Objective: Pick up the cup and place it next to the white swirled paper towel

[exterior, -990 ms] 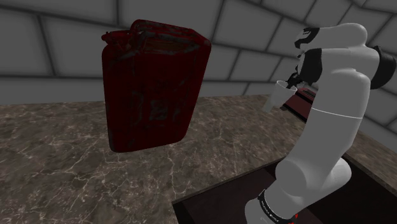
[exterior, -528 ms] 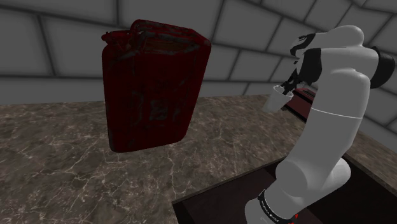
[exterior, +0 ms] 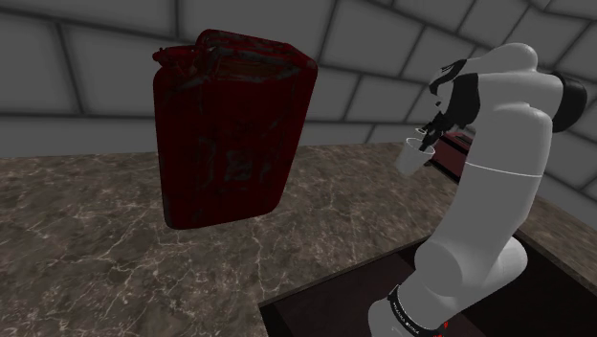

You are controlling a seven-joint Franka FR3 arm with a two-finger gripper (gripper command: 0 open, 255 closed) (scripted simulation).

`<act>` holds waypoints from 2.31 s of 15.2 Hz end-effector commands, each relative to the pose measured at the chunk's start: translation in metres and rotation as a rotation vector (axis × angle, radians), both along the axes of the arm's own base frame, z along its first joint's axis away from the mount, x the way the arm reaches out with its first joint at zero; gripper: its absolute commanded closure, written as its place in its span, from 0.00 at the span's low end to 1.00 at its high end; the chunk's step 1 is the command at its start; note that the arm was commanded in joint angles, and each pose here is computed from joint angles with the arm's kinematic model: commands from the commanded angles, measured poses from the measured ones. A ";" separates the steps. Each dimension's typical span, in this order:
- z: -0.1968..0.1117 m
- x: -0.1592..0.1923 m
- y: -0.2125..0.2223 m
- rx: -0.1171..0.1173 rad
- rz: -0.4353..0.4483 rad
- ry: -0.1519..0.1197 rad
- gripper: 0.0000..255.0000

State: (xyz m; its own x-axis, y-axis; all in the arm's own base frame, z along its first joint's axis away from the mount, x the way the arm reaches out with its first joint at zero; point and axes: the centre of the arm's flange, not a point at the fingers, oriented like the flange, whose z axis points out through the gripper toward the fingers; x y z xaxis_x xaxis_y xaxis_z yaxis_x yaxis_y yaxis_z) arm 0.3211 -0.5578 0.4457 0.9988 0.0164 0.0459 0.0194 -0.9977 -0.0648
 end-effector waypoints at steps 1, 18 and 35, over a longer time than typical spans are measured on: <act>-0.011 0.000 0.000 -0.001 0.000 0.000 1.00; -0.067 0.000 0.000 -0.001 0.000 0.000 1.00; -0.017 -0.003 -0.003 -0.001 0.000 0.000 0.00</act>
State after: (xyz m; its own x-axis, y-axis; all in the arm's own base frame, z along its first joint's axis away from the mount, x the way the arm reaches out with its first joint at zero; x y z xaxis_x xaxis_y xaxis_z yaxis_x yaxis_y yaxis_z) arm 0.3185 -0.5608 0.4287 0.9988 0.0162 0.0464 0.0192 -0.9978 -0.0641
